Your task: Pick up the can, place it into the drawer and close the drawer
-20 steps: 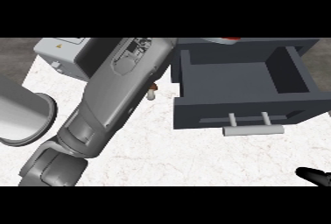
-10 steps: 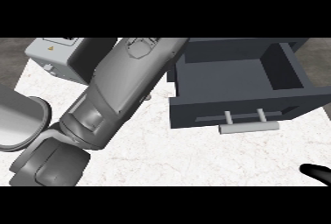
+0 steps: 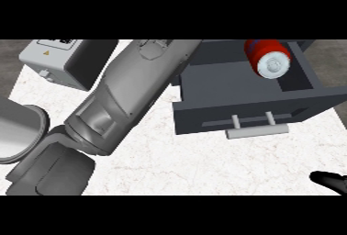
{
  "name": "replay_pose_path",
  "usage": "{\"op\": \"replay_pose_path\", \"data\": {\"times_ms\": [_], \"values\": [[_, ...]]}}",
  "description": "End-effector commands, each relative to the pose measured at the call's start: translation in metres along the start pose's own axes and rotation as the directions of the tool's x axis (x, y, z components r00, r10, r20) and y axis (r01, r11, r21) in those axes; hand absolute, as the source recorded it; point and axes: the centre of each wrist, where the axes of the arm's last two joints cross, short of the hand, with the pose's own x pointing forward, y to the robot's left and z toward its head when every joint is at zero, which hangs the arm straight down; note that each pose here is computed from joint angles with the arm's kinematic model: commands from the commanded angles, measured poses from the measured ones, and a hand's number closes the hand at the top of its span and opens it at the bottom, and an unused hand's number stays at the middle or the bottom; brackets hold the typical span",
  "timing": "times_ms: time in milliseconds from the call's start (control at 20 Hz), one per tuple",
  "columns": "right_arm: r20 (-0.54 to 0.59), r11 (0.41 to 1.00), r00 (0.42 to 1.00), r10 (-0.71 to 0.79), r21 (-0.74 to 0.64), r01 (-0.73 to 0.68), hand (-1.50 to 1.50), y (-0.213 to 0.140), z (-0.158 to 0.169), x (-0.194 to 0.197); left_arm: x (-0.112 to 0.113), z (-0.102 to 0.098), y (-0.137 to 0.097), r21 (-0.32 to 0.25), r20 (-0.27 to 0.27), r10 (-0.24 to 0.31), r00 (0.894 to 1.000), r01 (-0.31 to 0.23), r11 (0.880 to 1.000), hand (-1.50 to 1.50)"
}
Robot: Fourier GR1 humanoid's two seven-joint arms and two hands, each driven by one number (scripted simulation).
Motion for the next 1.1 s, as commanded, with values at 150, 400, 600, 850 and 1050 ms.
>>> {"op": "replay_pose_path", "data": {"times_ms": [150, 400, 600, 850, 1050], "values": [[0.048, 0.996, 0.995, 0.082, 0.033, -0.084, -1.50, 0.005, -0.003, 0.012, 0.010, 0.000, -0.005, 0.083, 0.022, -0.008, 1.000, 0.007, 0.997, -1.50], [0.118, 0.980, 0.978, 0.170, 0.079, -0.180, -1.50, 0.010, -0.014, 0.015, 0.006, -0.002, -0.002, 0.082, 0.011, 0.040, 0.999, -0.041, 0.996, -1.50], [0.180, 0.948, 0.942, 0.285, 0.096, -0.305, -1.50, 0.012, -0.018, 0.012, 0.005, -0.002, -0.001, 0.082, -0.007, 0.076, 0.997, -0.075, 0.994, -1.50], [0.229, 0.870, 0.864, 0.449, 0.109, -0.481, -1.50, 0.032, -0.038, 0.010, 0.014, -0.001, -0.003, 0.083, 0.010, 0.125, 0.992, -0.126, 0.989, -1.50], [0.265, 0.798, 0.795, 0.546, 0.125, -0.590, -1.50, 0.048, -0.052, -0.007, 0.016, -0.001, -0.004, 0.072, 0.024, 0.128, 0.992, -0.129, 0.989, -1.50]]}}
